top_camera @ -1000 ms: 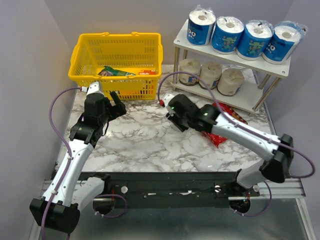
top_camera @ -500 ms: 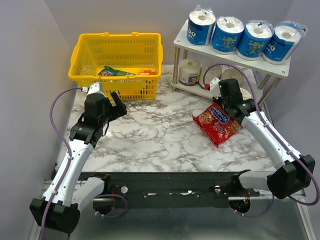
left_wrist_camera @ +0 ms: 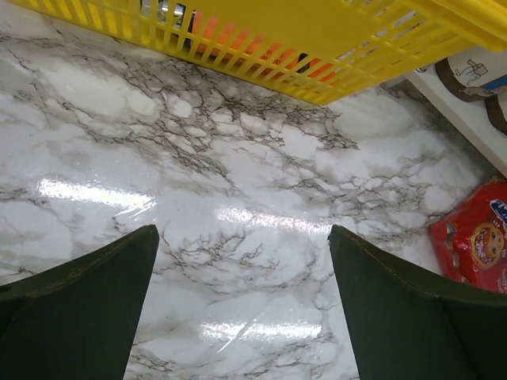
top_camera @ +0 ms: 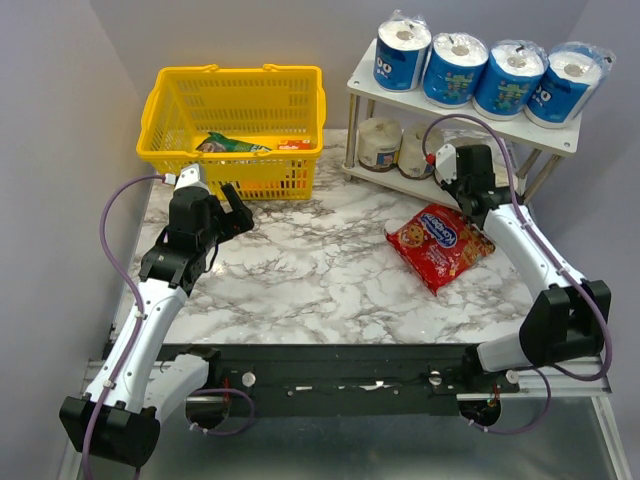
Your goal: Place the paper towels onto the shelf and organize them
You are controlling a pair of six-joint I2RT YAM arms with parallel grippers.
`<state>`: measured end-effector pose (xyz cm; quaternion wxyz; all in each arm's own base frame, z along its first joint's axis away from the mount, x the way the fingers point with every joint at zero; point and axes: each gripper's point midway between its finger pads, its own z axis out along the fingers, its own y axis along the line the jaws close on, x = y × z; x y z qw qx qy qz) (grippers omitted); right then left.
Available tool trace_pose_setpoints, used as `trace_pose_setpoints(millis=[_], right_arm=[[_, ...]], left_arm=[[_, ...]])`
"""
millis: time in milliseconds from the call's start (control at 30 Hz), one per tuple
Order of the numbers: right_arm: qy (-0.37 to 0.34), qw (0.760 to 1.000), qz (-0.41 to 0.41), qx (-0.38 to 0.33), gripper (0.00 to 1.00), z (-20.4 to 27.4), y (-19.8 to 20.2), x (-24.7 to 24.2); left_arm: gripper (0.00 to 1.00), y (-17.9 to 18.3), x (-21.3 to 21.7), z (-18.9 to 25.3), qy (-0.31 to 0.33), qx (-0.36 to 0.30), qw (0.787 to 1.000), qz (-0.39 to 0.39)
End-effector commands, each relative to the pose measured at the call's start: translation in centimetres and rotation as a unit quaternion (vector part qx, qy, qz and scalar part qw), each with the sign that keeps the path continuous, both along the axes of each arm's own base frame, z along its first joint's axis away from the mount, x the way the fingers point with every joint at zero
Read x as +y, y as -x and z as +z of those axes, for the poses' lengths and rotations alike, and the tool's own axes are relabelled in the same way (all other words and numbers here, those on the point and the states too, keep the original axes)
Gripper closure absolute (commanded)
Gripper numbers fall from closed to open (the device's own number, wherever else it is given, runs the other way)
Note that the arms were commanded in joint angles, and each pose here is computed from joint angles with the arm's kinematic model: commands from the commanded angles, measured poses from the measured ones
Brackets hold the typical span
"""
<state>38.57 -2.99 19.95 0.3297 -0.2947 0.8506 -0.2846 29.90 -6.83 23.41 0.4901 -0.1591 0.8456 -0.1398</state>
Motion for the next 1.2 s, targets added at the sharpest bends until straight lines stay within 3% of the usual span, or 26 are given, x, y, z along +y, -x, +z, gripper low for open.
trace_pose_setpoints(millis=[0, 267, 800, 1000, 1167], right_arm=[[0.019, 0.998, -0.004, -0.067, 0.62, 3.2, -2.9, -0.9], [0.039, 0.997, -0.026, -0.068, 0.62, 2.5, -4.9, -2.1], [-0.017, 0.997, -0.02, -0.067, 0.57, 0.8, -6.7, -3.0], [-0.018, 0.997, -0.021, -0.07, 0.53, 0.7, -7.4, -3.7], [-0.015, 0.997, -0.021, -0.074, 0.43, 1.1, -7.5, -3.9]], left_arm=[[0.01, -0.1, -0.1, -0.2, 0.0, 0.0, 1.0, -0.007], [0.01, -0.1, 0.0, -0.4, -0.002, 0.002, 1.0, -0.005], [0.01, -0.2, 0.1, -0.5, -0.006, 0.004, 1.0, -0.001], [0.01, -0.2, 0.1, -0.5, -0.005, 0.004, 1.0, -0.002], [0.01, -0.2, 0.1, -0.5, -0.004, 0.004, 1.0, -0.002]])
